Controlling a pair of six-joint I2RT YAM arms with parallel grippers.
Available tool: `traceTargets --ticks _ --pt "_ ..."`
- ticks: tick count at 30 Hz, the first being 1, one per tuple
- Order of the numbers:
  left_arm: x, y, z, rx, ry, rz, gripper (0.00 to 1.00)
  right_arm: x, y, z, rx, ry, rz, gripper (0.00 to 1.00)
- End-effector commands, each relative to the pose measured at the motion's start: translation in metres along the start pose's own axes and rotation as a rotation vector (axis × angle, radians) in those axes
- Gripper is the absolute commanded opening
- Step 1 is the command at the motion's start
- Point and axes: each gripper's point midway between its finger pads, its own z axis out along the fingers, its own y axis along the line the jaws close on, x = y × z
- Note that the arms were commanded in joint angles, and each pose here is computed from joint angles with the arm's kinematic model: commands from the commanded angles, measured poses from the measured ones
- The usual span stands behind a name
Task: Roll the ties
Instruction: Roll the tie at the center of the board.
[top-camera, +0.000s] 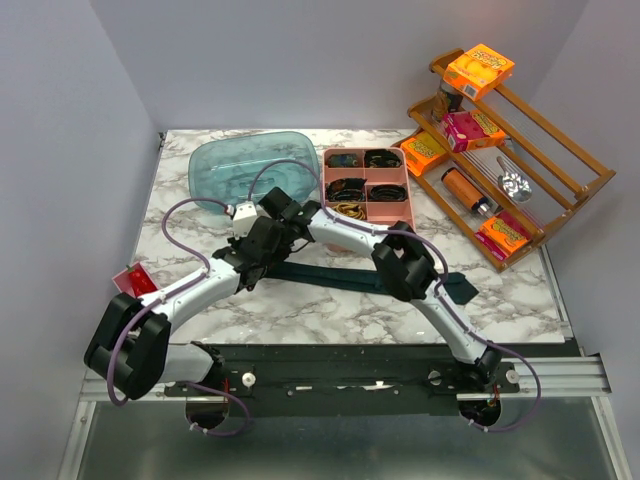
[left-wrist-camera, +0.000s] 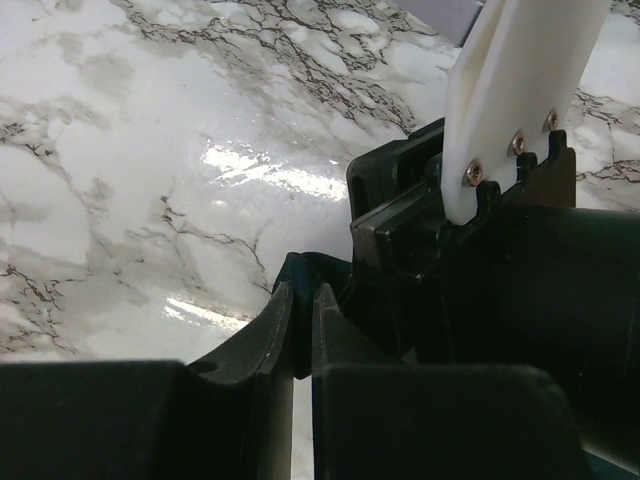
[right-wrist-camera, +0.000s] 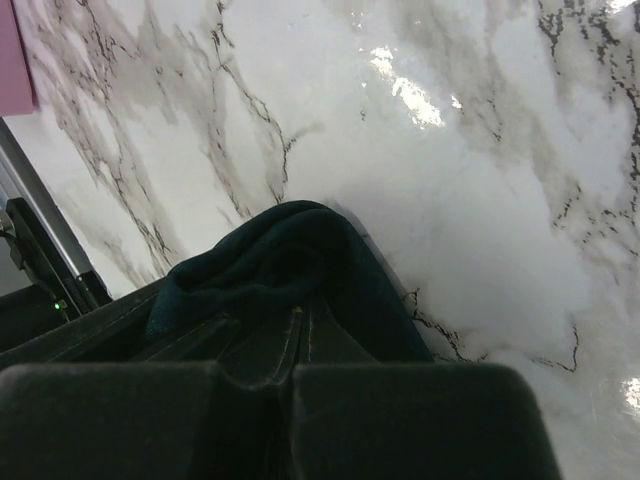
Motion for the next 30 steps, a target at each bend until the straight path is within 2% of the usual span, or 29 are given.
traceTargets --ticks 1,7,13,19,30 --pt "-0.007 0.005 0.0 -0.042 -0.03 0.009 0.0 0.0 0.004 0.001 0.006 0.004 -0.002 0.04" --pt "-0.011 0.019 -0.002 -0.126 -0.043 0.048 0.0 -0.009 0.016 -0.026 -0.022 -0.039 -0.002 0.04" --pt "-0.015 0.011 -0.006 -0.134 -0.05 0.095 0.0 -0.016 0.009 -0.058 -0.034 -0.084 0.018 0.04" --pt "-0.02 -0.001 -0.007 -0.158 -0.056 0.178 0.0 -0.005 -0.009 -0.075 0.01 -0.09 0.044 0.04" --pt "-0.004 -0.033 0.003 -0.258 -0.052 0.383 0.0 0.02 -0.056 -0.094 0.117 -0.09 0.144 0.04"
